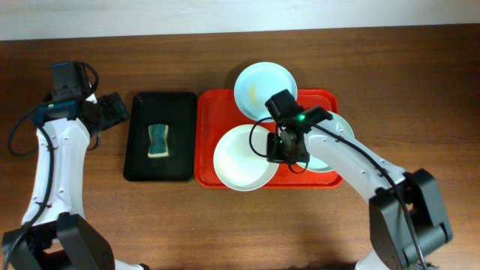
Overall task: Clean dirty plates on tray and stack at the side
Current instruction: 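Tighten the right gripper on the white plate rim and lift it, then tilt the white plate over the black tray with the right gripper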
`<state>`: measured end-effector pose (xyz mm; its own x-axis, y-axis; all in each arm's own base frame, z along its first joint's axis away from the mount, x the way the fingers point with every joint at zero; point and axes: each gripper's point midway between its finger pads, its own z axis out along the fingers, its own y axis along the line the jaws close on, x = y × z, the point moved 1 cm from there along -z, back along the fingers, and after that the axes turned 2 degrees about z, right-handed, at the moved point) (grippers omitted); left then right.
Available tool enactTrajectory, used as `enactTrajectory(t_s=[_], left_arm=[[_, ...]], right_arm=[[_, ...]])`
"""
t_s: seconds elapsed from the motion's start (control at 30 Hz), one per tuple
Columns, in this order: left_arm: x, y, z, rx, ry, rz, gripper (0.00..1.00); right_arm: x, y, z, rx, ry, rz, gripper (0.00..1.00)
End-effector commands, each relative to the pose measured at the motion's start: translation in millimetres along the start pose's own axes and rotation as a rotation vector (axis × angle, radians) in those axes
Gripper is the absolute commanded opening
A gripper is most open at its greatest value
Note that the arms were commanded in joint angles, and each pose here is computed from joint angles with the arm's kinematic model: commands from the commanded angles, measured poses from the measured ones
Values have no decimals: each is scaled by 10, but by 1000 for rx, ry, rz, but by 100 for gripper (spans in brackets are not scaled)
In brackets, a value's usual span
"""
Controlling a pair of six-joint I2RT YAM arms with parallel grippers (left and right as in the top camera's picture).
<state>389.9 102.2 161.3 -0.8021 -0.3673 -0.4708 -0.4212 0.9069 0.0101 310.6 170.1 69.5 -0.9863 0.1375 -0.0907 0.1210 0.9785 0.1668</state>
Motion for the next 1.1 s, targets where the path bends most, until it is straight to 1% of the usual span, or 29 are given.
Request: enactTrajectory(t_s=[0.0,0.17,0.27,0.43,0.57,0.63,0.8,0.9,1.0,1.07], left_arm=[[-36,28,-19,-11,-12,-14,99],[-36,28,-19,-11,-12,-14,99],[-35,28,-19,-11,-12,-14,99],[-36,28,-19,-11,-12,-14,99],[-35,24,-19,-10,-12,-13,99],[-36,24,-19,-10,-12,-13,99],[-36,24,-19,-10,-12,-13,99],[-36,24,-19,-10,-12,-13,99],[-36,24,-19,-10,-12,-13,99],[-35,24,-19,-10,-12,-13,99]], right_arm=[[-20,160,-274,-79,-43,-28,4],[-13,336,-488,-182,-50,-40,4],[-38,416,-532,-220,-57,-47,4],[-211,545,-575,-272,-134,-59,4],[-347,616,-602,-290,-195,1,4],[-391,712,-599,-295,-234,12,4],[-441,1028,-552,-276,-359,-32,4],[-489,1238,-555,-259,-470,-67,4],[-515,1493,-596,-295,-559,-93,4],[-518,1616,-584,-317,-588,-105,4]])
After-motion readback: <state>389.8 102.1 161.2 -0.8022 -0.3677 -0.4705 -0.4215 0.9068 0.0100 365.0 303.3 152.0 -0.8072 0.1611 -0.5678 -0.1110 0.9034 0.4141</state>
